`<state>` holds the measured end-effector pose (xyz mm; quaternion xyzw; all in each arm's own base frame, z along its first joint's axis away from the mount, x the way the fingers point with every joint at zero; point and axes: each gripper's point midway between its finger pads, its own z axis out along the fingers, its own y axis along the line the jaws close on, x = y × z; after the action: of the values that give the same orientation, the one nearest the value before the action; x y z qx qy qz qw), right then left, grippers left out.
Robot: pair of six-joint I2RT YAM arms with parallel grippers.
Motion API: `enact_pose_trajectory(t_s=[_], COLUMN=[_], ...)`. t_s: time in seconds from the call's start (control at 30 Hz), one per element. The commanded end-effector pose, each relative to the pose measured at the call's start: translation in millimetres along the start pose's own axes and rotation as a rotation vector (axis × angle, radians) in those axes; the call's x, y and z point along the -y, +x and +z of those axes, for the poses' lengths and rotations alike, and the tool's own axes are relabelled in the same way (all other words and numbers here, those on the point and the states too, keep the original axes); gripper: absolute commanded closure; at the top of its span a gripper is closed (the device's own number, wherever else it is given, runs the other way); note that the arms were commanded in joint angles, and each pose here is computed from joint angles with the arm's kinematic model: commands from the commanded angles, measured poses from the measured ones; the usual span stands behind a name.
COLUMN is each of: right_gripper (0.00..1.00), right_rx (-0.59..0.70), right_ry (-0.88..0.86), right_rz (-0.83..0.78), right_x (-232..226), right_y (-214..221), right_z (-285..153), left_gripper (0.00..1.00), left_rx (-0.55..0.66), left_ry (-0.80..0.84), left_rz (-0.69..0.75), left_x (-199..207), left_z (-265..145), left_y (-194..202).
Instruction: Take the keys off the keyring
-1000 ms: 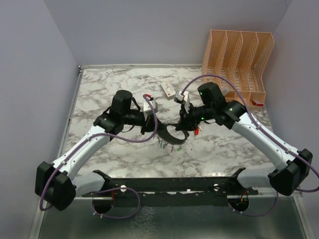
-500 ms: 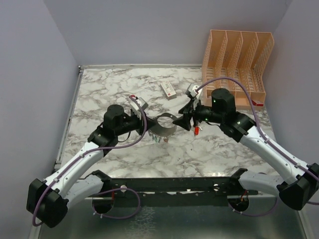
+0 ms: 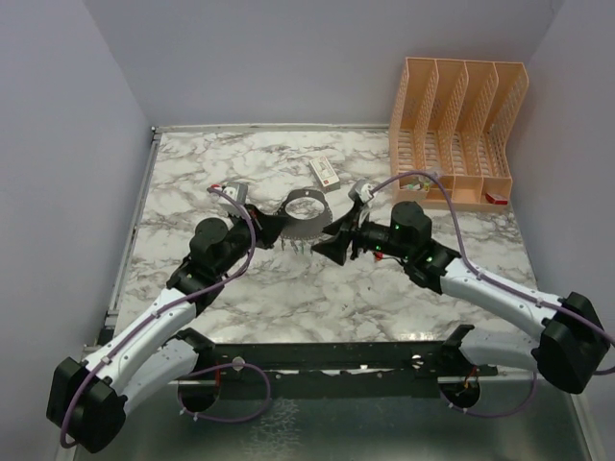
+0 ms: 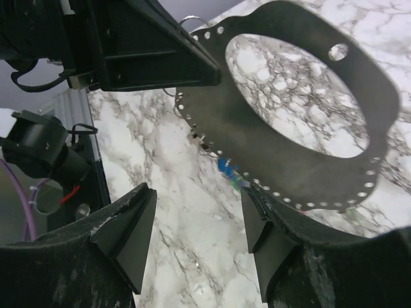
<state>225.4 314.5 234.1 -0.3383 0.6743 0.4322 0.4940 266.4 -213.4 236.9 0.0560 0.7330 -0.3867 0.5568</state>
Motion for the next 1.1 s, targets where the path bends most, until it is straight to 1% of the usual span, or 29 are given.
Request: enact_pose_trajectory(t_s=[0.0,0.17,0.3,0.47,0.53,0.63,0.83,1.07], right_gripper=[0.37,0.39,0.4,0.43,0.46,0.48,0.49,0.49], right_rx=[0.102,0.118,0.121,0.112,0.12,0.153,0.222,0.252], right_ry=[-0.035,-0.037,-0.053,-0.071,-0.051,0.0,0.074,0.057], right_rz=[0.026,0.046,0.042,-0.003,-0.011,-0.02,-0.058,-0.08], right_x=[-14,-24,-31,-40,-38,-30,-15,-18], right_y=[-8,6,12,18,20,21,15,13], right_z=[25,45,59,78,84,91,94,100], left_gripper=[1.0,1.0,1.0,1.0,1.0,1.0,1.0,1.0], left_rx=[0.171,0.18,0.216,0.243,0.249,0.248,0.253,0.27], left_ry=[-0.03,-0.027,-0.052,-0.062,-0.066,-0.062,-0.059,-0.065], left_rz=[-0.145,-0.242,-0.307,-0.339,-0.352,-0.364,-0.39,-0.41], left_x=[6,10,7,5,5,6,6,5], left_z=[-1,1,0,-4,-4,-4,-6,-6], left_y=[-41,-45,-52,-57,-57,-58,-58,-60])
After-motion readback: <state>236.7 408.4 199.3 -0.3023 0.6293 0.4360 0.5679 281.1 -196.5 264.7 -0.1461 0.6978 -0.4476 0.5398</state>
